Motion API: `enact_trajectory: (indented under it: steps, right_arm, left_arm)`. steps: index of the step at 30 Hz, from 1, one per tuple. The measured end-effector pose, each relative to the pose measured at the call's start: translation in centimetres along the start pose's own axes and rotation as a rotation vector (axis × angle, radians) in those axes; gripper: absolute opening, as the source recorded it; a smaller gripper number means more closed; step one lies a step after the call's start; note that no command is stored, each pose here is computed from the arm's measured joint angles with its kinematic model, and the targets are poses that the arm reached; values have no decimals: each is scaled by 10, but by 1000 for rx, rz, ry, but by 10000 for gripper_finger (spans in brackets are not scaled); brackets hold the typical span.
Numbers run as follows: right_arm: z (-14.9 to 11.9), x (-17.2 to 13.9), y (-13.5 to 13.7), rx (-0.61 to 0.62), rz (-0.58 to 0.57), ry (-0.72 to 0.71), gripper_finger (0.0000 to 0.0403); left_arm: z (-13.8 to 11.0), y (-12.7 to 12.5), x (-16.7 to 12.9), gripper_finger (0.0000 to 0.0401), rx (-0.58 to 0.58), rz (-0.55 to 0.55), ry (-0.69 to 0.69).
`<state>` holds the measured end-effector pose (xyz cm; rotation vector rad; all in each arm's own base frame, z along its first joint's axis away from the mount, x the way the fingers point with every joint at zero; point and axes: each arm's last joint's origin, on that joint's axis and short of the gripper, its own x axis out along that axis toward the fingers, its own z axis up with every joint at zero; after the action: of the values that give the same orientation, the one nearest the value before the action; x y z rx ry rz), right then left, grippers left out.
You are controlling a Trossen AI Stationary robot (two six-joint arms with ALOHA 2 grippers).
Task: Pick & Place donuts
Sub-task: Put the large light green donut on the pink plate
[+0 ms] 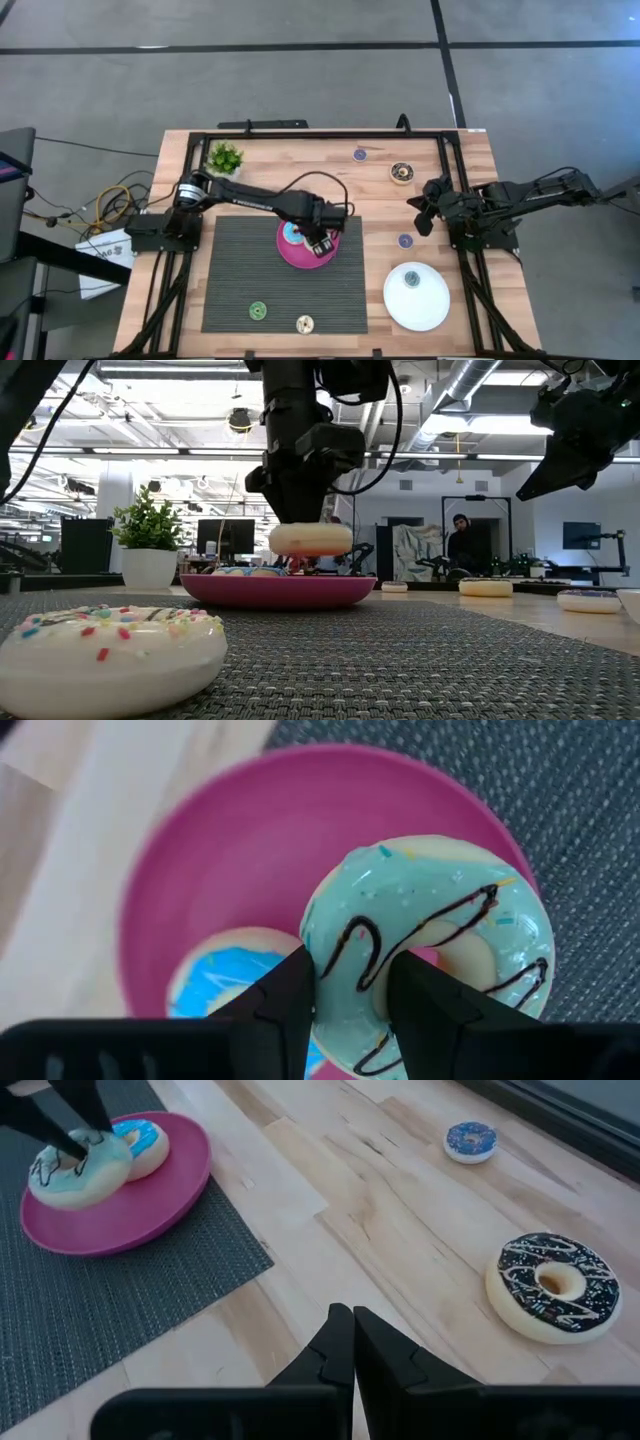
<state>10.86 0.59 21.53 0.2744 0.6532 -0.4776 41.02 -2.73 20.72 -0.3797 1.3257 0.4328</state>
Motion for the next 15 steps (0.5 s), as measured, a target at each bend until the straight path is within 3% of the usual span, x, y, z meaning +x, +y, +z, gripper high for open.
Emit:
enact_trajectory:
  steps: [7, 15]
  right_arm:
    - [0, 0, 0, -1, 0, 0, 1]
    - [0, 0, 0, 0, 1, 1, 1]
  left_arm:
    - [-19, -11, 12, 109, -40, 21, 40]
    - [-20, -12, 17, 109, -60, 52, 7]
